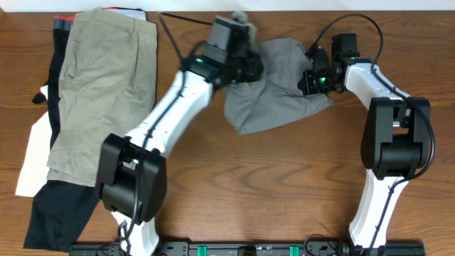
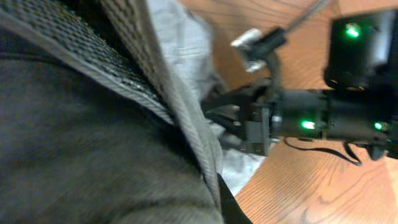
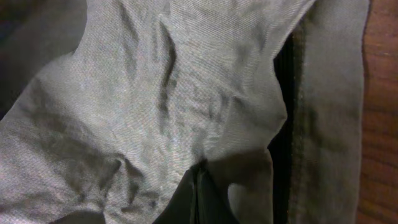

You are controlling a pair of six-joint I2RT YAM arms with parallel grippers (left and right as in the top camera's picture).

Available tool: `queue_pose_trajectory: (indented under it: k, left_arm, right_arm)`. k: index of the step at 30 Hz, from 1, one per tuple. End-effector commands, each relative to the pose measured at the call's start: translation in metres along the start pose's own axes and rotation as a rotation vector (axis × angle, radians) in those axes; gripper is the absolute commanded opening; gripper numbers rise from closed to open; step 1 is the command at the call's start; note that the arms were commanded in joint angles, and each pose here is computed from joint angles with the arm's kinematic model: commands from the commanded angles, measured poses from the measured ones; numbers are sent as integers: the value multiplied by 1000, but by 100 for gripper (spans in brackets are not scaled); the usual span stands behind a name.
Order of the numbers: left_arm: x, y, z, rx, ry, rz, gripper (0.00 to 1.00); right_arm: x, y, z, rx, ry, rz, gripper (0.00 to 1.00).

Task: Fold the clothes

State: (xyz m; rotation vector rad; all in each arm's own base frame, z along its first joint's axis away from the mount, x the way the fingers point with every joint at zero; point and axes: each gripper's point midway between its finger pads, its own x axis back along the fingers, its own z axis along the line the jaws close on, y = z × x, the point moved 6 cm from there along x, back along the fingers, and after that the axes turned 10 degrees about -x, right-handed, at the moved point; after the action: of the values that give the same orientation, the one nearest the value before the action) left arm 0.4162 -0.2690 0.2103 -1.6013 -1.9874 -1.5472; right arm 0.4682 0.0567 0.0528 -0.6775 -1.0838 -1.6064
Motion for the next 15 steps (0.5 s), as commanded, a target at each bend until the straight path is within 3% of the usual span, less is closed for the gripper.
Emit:
queue_pose_trajectory:
  k: [1,15]
  left_arm:
    - [-7,3,-20,-43,59,-49,6]
    - [-83,-26,-44,-127,37,-58,8]
  right_arm:
    - [-6,-16,-11,-38,-46,46,1]
    - [-6,-16,-11,-39,-46,47,1]
